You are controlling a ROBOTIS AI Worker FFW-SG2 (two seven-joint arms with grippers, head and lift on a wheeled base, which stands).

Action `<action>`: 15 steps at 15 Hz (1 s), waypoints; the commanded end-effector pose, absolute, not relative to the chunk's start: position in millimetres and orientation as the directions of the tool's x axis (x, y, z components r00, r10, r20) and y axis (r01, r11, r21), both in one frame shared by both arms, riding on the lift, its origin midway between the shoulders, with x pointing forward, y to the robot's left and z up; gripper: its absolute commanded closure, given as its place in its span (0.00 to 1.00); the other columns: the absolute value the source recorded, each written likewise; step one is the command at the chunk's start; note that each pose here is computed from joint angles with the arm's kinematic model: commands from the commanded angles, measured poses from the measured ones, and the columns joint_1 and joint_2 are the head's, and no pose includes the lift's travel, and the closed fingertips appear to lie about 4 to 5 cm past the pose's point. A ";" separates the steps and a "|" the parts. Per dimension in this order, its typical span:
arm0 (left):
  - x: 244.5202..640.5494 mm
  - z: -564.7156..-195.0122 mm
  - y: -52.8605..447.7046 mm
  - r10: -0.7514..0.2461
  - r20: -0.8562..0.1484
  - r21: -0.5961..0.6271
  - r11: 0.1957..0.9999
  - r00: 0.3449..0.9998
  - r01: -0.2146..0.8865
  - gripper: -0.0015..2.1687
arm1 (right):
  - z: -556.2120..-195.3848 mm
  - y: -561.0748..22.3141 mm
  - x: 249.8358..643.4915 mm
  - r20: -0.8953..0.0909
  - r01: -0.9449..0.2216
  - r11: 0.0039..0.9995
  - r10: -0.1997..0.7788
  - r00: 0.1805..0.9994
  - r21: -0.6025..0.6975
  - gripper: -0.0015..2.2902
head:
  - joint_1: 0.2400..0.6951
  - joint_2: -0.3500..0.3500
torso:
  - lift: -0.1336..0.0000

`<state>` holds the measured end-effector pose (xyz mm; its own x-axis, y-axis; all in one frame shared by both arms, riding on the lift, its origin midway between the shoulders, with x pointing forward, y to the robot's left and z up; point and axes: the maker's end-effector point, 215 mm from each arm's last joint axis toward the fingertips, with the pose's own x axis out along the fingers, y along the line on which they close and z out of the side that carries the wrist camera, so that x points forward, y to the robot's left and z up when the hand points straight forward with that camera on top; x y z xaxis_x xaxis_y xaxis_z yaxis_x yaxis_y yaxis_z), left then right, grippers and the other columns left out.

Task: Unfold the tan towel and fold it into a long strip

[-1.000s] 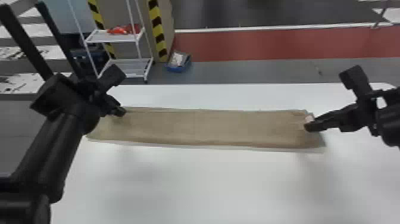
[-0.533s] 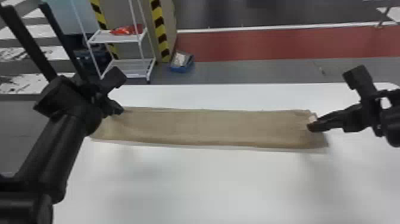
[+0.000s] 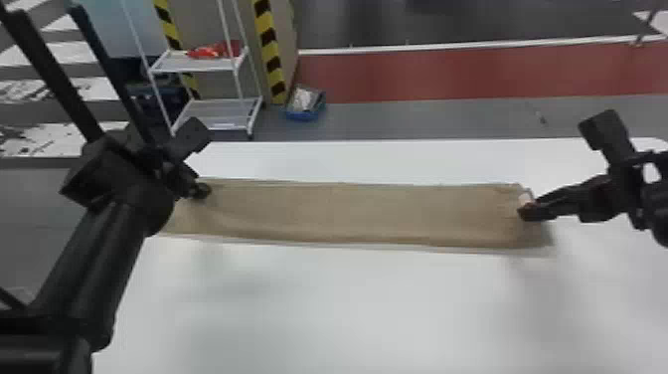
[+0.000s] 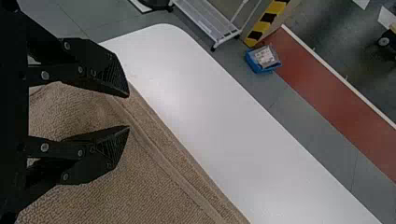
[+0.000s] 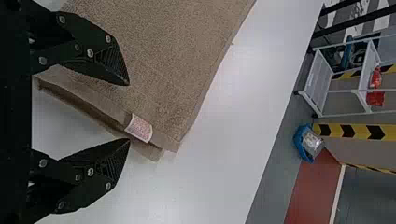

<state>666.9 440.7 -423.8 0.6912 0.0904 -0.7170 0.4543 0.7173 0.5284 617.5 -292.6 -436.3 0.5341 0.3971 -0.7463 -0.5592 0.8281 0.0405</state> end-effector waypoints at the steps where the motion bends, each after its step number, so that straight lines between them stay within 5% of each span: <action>1: 667.2 -424.2 446.8 0.120 -0.709 0.553 0.707 0.695 0.442 0.23 | -435.3 -292.6 617.9 -0.746 -0.560 0.828 0.398 0.534 0.041 0.24 | 1.00 0.68 | 0.08; 15: 665.9 -428.9 438.2 0.069 -0.762 0.488 0.713 0.643 0.503 0.32 | -437.7 -298.0 614.4 -0.743 -0.552 0.832 0.403 0.535 0.054 0.24 | 1.00 0.67 | 0.08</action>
<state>666.1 438.8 -428.6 0.6447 0.0704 -0.7611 0.4998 0.7146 0.4895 614.7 -297.7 -437.3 0.5341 0.4022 -0.7437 -0.5521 0.8321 0.0535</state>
